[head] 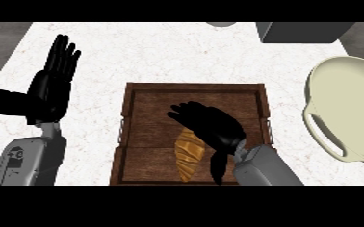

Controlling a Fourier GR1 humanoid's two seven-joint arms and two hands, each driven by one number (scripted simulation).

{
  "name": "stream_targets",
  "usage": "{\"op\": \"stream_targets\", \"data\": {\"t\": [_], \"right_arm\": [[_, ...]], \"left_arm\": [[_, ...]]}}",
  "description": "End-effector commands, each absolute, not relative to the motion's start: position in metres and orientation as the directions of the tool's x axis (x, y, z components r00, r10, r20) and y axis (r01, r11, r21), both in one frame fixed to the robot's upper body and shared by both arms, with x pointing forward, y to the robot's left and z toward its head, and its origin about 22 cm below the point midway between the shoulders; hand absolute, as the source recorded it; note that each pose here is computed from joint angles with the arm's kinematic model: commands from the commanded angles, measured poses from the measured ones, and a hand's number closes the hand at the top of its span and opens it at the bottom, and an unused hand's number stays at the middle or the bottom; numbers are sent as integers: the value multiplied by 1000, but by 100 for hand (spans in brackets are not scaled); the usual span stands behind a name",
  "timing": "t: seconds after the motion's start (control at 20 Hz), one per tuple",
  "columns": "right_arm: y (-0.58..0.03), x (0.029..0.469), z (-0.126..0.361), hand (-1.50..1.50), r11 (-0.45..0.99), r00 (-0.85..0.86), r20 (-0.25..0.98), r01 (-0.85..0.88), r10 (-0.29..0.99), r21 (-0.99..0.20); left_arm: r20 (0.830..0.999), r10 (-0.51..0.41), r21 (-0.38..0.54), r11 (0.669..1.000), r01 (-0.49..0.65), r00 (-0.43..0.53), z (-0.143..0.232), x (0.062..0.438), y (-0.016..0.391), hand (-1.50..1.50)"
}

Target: Pick the croissant from the tray and place it in the pot

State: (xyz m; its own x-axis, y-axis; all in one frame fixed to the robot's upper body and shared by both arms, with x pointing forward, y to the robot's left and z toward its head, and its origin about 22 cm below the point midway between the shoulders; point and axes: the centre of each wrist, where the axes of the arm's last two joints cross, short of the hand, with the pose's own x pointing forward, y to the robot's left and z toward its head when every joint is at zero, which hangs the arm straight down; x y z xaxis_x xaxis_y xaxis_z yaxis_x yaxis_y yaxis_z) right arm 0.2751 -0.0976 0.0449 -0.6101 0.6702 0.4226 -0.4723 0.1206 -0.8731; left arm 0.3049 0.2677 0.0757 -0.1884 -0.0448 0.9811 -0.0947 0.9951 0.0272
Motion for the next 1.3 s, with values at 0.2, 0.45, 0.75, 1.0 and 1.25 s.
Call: {"op": "stream_targets", "data": {"t": [0.2, 0.45, 0.75, 1.0, 1.25], "right_arm": [[-61, 270, 10, -150, 105, -618, 440, -501, 652, -859], [-60, 276, -2, 150, 57, -740, 414, -456, 531, -888], [-45, 273, -2, 150, 69, -758, 394, -423, 519, -904], [-60, 249, -7, 150, 101, -747, 373, -384, 551, -918], [-62, 260, 41, 150, 188, -746, 293, -226, 598, -956]], "left_arm": [[981, -41, 22, 994, -104, -188, 83, 303, 255, 0], [980, -42, 25, 996, -89, -195, 79, 289, 266, 0], [979, -44, 29, 996, -78, -198, 73, 301, 258, 0], [979, -52, 31, 994, -105, -196, 73, 301, 282, 0], [982, -43, 29, 997, -78, -183, 70, 300, 271, 0]]}}
